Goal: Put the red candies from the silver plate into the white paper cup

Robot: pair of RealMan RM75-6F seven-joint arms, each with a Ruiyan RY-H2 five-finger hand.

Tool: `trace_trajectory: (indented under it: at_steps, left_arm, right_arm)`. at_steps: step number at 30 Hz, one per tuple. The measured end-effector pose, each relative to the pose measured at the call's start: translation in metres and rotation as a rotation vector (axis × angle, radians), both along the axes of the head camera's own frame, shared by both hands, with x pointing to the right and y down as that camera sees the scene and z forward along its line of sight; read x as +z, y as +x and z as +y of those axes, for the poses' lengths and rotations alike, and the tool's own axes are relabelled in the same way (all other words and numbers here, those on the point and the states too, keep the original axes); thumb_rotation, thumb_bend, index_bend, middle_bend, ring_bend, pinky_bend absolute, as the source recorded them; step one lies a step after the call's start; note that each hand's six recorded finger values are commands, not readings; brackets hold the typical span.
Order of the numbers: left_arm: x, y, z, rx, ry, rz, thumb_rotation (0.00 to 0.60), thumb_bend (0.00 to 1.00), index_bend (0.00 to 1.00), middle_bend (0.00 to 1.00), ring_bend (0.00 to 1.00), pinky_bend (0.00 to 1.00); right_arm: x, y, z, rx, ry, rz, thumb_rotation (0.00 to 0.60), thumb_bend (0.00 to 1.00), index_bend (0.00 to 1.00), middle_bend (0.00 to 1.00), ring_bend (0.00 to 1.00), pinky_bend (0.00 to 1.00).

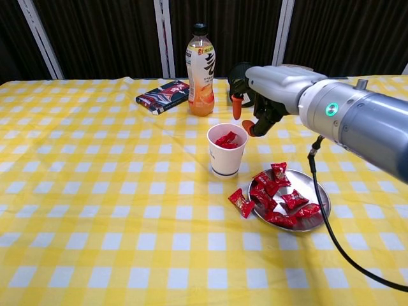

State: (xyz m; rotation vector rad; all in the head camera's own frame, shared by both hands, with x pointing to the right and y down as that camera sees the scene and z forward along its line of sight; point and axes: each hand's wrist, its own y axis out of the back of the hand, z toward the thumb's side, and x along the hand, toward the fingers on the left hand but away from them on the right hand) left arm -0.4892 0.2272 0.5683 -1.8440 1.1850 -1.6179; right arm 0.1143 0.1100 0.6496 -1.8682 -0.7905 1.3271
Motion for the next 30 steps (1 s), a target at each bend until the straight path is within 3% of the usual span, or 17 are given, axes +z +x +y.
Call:
trace_trajectory:
  at_steps: [6, 18, 30]
  left_arm:
    - [-0.001, 0.0, 0.0, -0.003, 0.005, 0.001, 0.6, 0.02, 0.0, 0.0, 0.0, 0.0]
    - [-0.003, 0.001, 0.001, 0.005, 0.02, -0.002, 0.6, 0.02, 0.0, 0.0, 0.0, 0.0]
    - [-0.003, 0.001, 0.002, 0.006, 0.024, -0.005, 0.6, 0.02, 0.0, 0.0, 0.0, 0.0]
  right_arm:
    - [-0.009, 0.012, 0.021, -0.006, -0.011, 0.01, 0.6, 0.44, 0.39, 0.97, 1.0, 0.95]
    - [0.003, 0.045, 0.069, -0.001, -0.069, 0.064, 0.6, 0.35, 0.37, 0.97, 1.0, 0.95]
    - [0.024, 0.06, 0.084, 0.04, -0.124, 0.099, 0.6, 0.33, 0.32, 0.97, 1.0, 0.95]
